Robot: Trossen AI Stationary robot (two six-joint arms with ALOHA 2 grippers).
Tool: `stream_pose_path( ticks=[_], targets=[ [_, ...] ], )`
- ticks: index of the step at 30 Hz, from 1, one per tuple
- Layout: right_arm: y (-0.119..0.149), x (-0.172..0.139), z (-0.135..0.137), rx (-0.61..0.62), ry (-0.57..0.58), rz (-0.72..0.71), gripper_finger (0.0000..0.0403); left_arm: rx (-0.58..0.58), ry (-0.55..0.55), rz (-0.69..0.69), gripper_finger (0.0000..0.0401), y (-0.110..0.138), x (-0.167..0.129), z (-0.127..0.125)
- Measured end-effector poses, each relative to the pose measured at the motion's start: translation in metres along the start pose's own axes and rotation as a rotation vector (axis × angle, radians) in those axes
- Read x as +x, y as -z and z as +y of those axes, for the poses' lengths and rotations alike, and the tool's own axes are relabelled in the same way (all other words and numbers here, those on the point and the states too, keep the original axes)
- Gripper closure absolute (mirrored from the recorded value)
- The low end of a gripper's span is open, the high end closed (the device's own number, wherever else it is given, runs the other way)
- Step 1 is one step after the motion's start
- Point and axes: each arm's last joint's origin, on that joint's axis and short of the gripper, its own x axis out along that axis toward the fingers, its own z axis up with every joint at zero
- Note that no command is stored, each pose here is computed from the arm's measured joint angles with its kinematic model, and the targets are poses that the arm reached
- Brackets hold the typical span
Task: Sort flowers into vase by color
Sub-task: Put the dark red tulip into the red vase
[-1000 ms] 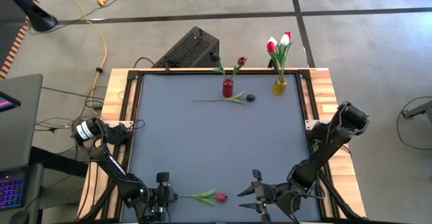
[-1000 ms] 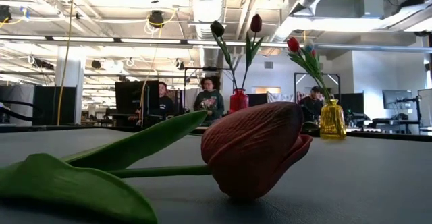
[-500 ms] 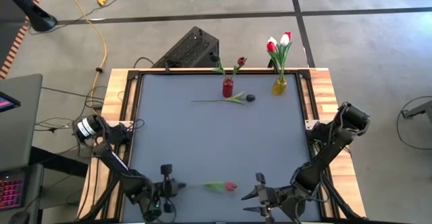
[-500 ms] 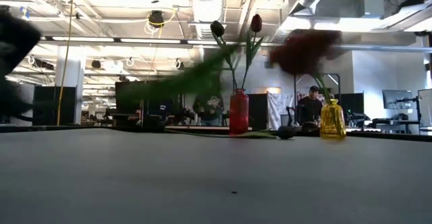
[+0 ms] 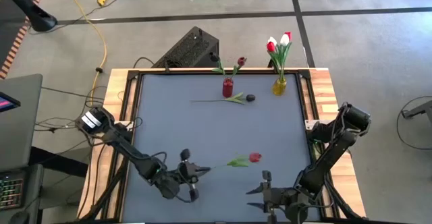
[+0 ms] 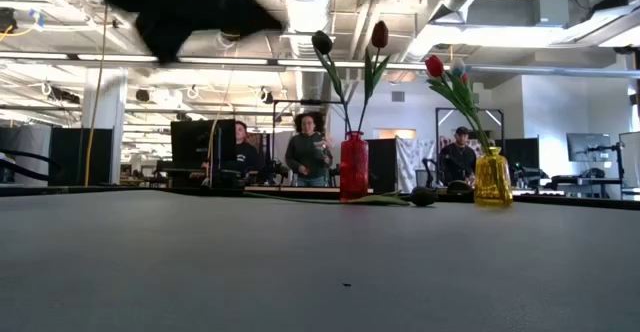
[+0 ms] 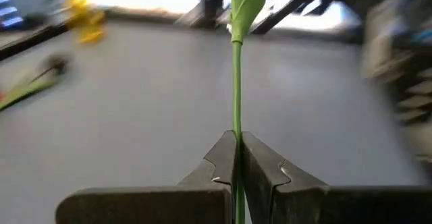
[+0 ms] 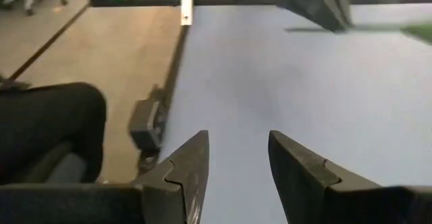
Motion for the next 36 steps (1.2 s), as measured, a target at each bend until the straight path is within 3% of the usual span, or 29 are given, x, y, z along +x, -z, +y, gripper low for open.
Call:
stream_pose_path(
  ticks=[6,9,19,36],
  targets=[
    [-0.009,0.016,-0.017,0.050,0.075,-0.015,0.0223,-0.049,0.349,-0.237,0.0401,-0.039,0.001,-0.011],
    [-0.018,0.025,-0.025,0.056,0.091,-0.053,0.0223,-0.060,0.412,-0.317,0.0401,-0.048,-0.001,-0.011],
    [-0.054,0.033,-0.027,-0.078,-0.038,-0.269,0.0223,-0.060,0.424,-0.337,0.0401,-0.051,0.001,-0.009],
    [-0.077,0.045,-0.050,-0.105,0.043,-0.388,0.0223,-0.083,0.459,-0.344,0.0401,-0.056,0.011,0.000]
  ],
)
